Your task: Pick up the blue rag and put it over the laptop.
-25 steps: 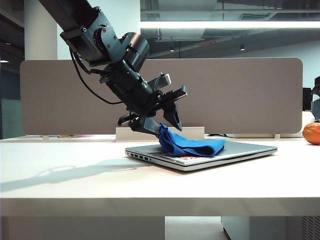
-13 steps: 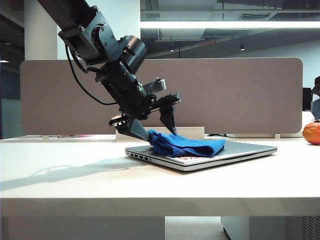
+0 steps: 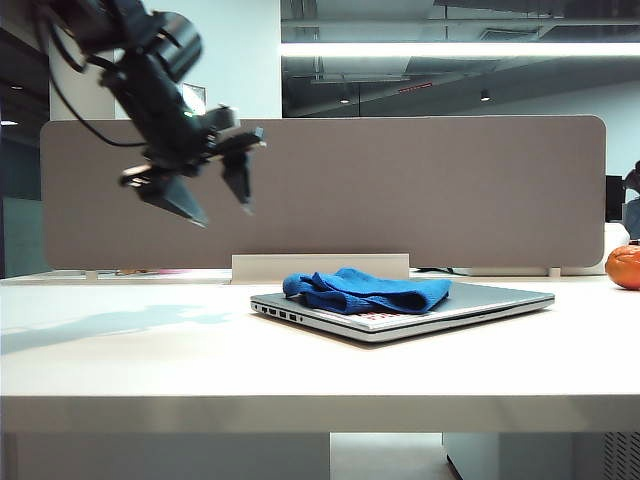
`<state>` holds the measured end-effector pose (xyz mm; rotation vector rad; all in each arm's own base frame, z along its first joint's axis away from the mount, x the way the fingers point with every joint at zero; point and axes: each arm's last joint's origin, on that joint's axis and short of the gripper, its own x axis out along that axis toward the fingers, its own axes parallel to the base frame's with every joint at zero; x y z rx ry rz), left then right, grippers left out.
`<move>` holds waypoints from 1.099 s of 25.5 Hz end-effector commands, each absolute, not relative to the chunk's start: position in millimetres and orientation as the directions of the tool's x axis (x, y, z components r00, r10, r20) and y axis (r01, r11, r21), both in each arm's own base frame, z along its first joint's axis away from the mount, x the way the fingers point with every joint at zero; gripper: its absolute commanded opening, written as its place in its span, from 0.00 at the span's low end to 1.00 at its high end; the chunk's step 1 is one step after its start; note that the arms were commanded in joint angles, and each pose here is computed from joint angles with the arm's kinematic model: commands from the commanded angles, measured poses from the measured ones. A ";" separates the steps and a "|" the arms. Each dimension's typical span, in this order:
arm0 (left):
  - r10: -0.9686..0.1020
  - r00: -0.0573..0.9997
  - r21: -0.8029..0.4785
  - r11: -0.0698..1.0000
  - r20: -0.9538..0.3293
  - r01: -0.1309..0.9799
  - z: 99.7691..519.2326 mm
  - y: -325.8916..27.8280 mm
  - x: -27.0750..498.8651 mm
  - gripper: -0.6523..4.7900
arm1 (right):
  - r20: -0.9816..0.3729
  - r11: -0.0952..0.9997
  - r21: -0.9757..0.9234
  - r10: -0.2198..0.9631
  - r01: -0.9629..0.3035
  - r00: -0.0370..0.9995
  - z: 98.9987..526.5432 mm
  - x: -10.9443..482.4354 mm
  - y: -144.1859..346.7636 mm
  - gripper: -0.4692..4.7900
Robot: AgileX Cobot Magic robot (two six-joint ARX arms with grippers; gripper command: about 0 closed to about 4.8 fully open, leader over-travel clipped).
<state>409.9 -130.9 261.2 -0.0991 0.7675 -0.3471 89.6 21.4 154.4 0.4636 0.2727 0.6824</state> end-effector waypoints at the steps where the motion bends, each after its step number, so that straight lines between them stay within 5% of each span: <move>1: -0.315 0.665 -0.210 0.949 -0.678 0.235 272.9 -111.5 405.8 0.65 | -0.083 0.697 0.482 0.640 -0.531 0.764 154.5 90.3 20.8 0.09; 4: -0.286 0.655 -0.197 0.958 -0.700 0.209 277.9 -95.2 402.4 0.46 | -0.084 0.705 0.482 0.628 -0.521 0.773 154.4 90.6 20.5 0.09; 13: -0.247 0.589 -0.120 0.962 -0.770 0.247 280.4 -77.4 391.1 0.12 | -0.085 0.720 0.476 0.608 -0.504 0.789 154.4 91.0 20.0 0.09; 28: -0.264 0.699 -0.076 0.955 -0.665 0.288 333.8 -66.9 335.9 0.11 | -0.095 0.810 0.461 0.452 -0.363 0.887 154.1 93.9 15.4 0.09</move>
